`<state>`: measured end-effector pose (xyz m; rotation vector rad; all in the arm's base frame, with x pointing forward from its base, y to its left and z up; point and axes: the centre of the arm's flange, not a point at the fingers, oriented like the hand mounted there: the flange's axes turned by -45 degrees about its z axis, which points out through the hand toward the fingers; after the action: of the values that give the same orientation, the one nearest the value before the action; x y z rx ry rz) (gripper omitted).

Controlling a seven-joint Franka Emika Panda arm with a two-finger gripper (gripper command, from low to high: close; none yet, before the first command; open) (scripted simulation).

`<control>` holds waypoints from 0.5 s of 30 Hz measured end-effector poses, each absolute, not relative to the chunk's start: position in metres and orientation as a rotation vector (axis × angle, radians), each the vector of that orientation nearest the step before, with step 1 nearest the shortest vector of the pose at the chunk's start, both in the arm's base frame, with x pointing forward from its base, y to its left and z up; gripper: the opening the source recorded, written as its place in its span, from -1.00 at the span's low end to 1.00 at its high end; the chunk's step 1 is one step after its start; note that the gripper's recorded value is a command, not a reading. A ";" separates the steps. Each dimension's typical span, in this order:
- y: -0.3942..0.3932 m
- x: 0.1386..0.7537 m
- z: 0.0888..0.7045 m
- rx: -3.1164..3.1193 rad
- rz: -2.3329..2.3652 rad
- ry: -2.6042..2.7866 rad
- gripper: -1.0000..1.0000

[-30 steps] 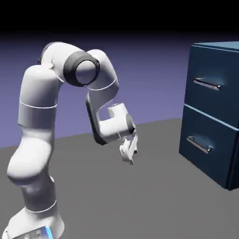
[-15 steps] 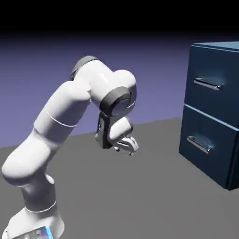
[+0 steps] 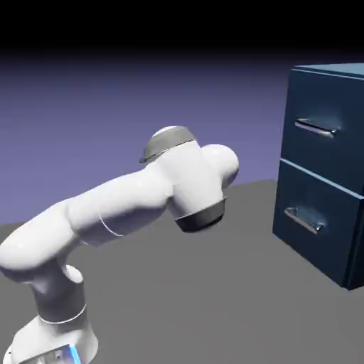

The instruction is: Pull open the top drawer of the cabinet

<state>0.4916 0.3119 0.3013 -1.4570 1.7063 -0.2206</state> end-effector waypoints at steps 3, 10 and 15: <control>0.300 0.514 0.331 -1.459 -0.330 1.560 0.00; 0.240 0.571 0.403 -1.384 -0.667 1.311 0.00; 0.167 0.610 0.450 -1.290 -0.961 1.222 0.00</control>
<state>0.6100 0.1674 0.4501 -1.2899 1.2223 -0.9610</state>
